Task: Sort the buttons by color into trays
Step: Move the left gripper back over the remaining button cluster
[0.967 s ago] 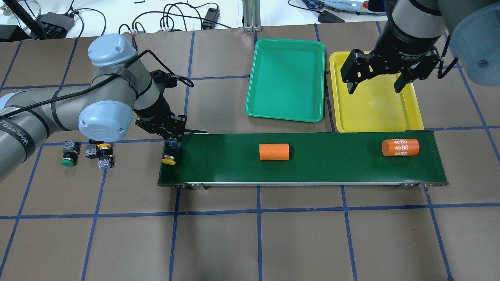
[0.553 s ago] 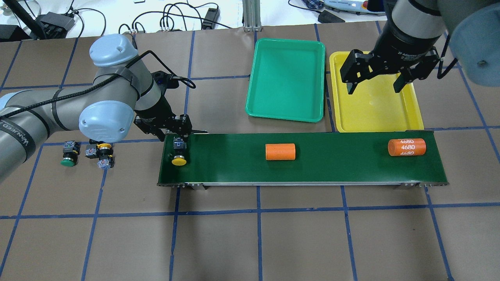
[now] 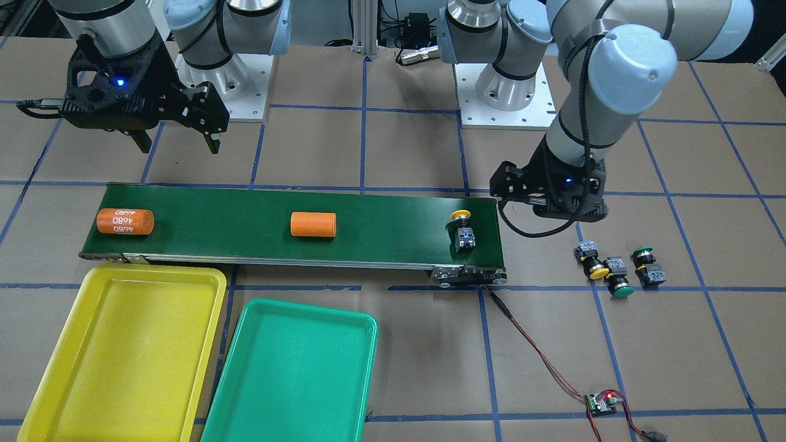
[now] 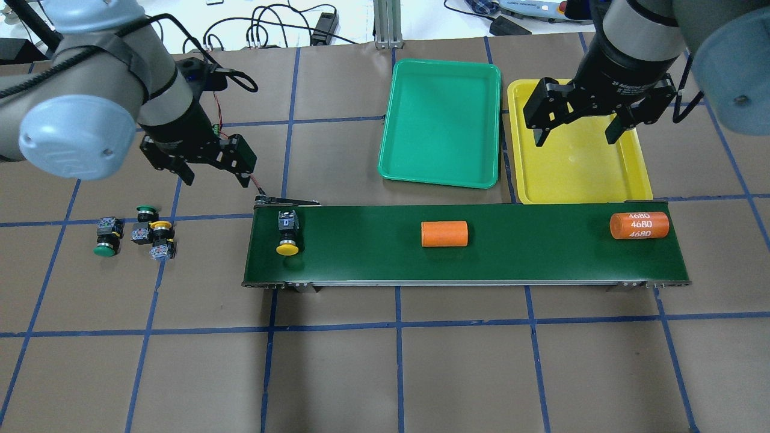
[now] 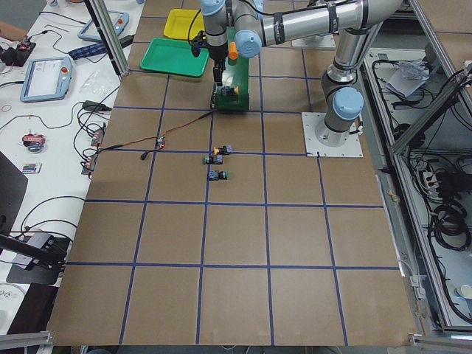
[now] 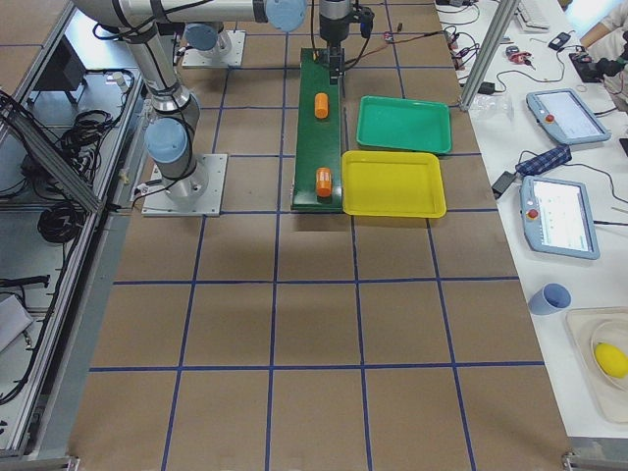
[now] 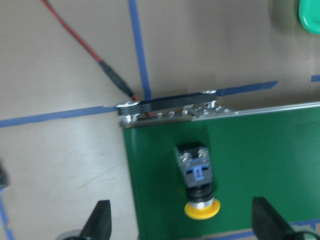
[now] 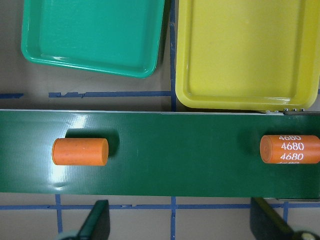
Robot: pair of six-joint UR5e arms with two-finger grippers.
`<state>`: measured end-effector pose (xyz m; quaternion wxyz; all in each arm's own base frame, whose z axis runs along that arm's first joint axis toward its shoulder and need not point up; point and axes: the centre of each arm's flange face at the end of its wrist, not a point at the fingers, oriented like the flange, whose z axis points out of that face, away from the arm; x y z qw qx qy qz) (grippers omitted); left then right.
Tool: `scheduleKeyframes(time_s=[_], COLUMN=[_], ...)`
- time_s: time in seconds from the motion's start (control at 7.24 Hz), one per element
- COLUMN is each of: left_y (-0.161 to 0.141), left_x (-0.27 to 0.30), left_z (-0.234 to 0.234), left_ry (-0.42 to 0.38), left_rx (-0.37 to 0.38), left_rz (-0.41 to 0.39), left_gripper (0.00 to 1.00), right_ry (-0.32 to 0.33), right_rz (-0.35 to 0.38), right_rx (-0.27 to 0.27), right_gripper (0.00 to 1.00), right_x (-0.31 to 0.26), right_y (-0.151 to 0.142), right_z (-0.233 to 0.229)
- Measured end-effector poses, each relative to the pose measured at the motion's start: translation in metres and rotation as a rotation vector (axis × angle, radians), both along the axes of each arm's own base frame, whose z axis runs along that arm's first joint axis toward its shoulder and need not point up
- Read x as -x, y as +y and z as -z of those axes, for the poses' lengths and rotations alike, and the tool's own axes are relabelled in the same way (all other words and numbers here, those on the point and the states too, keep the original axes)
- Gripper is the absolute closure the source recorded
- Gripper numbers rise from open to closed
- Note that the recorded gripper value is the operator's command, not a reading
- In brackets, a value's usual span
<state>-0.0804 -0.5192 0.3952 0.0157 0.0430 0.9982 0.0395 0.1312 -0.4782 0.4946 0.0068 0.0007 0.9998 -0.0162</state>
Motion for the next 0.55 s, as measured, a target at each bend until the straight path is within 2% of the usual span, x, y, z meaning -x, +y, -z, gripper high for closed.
scheduleKeyframes(time_s=[0.28, 0.55], left_y=[-0.009, -0.007], left_x=[-0.103, -0.199], left_z=[0.002, 0.029], left_ry=[-0.019, -0.004], left_rx=[-0.033, -0.039], left_rz=[-0.031, -0.069], left_gripper=[0.00, 0.00], right_ry=[0.000, 0.000], right_rz=[0.000, 0.000], right_rx=[0.001, 0.001], right_gripper=[0.00, 0.00], right_x=[0.000, 0.000], right_y=[0.000, 0.000], right_z=[0.000, -0.001])
